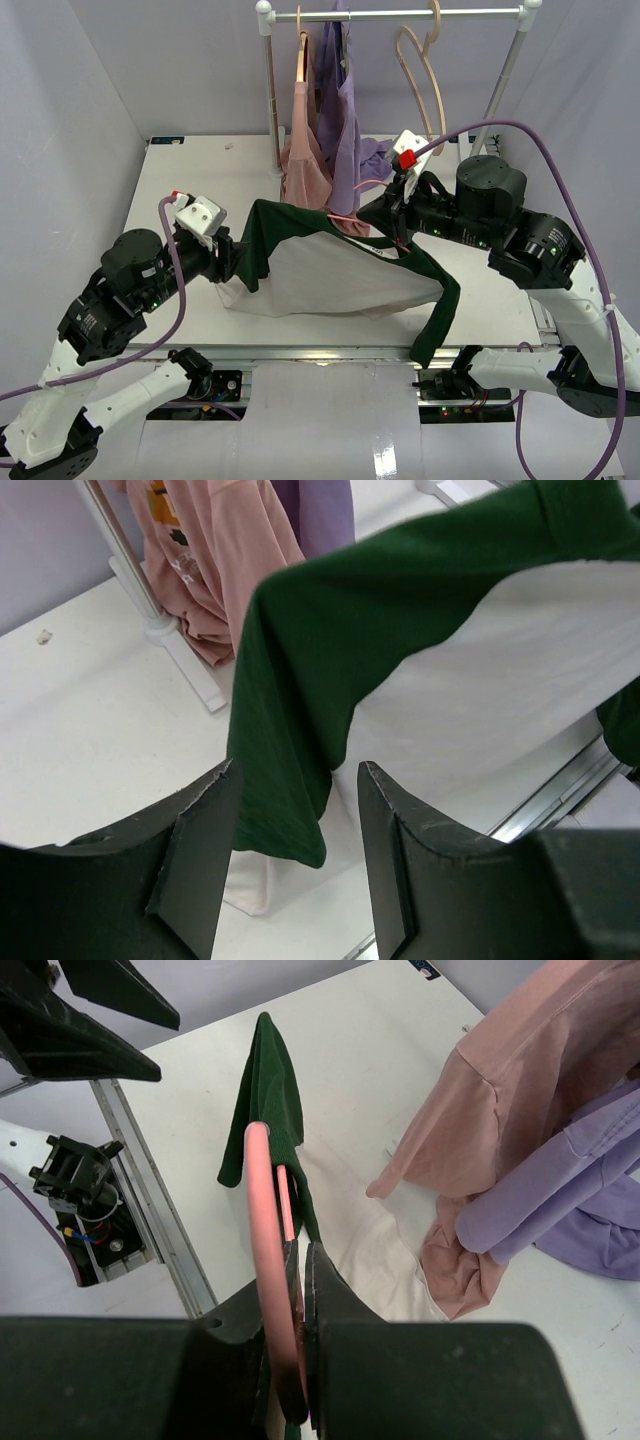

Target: Place the t-shirt on the hanger

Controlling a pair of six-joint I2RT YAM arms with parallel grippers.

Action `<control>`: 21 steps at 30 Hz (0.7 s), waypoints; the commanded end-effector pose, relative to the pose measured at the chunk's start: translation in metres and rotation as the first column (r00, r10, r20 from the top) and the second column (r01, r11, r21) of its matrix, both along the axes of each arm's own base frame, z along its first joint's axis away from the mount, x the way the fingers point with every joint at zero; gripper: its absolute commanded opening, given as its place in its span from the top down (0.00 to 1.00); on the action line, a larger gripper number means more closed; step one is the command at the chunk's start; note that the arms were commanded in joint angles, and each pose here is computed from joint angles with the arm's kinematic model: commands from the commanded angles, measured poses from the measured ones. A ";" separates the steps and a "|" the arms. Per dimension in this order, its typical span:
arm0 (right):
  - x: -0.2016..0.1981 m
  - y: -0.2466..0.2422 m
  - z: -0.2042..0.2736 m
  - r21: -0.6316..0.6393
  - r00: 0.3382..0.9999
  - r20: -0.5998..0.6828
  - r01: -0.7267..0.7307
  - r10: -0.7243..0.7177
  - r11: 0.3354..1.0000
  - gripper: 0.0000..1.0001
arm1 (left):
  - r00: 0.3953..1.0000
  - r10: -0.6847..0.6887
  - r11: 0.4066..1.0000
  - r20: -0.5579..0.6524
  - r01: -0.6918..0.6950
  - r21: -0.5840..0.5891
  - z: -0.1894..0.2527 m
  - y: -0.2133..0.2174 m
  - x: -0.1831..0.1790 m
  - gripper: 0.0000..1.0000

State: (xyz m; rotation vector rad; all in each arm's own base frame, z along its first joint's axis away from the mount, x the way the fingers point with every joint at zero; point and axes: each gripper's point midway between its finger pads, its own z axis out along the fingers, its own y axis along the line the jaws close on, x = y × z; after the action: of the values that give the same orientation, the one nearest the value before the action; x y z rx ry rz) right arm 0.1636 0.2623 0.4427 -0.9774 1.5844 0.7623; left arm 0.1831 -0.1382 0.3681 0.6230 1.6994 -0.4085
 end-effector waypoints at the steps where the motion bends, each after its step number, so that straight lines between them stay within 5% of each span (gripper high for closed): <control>1: -0.010 -0.009 0.044 0.127 0.998 0.069 -0.016 0.007 0.992 0.92 | 0.999 -0.008 1.000 -0.036 0.008 -0.013 -0.013 -0.014 0.010 0.40; 13: -0.025 -0.015 0.052 0.159 0.995 0.086 -0.063 0.050 0.985 0.92 | 0.991 0.122 0.992 -0.061 -0.123 -0.017 -0.028 -0.016 0.041 0.45; 15: -0.027 -0.017 0.053 0.164 0.995 0.090 -0.062 0.048 0.985 0.92 | 0.989 0.132 0.991 -0.061 -0.133 -0.008 -0.031 -0.014 0.043 0.55; 18: -0.027 -0.020 0.051 0.161 0.995 0.093 -0.054 0.040 0.985 0.92 | 0.987 0.148 0.989 -0.059 -0.149 -0.001 -0.033 -0.012 0.045 1.00; 21: -0.020 -0.026 0.043 0.142 0.995 0.097 -0.008 -0.006 0.990 0.92 | 0.987 0.152 0.988 -0.042 -0.153 -0.018 -0.025 -0.008 0.041 1.00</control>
State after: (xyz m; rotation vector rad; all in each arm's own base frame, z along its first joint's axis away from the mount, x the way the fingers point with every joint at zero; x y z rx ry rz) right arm 0.1409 0.2454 0.4635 -0.9638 1.5098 0.8269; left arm 0.2247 -0.1534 0.3291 0.5178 1.8084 -0.3386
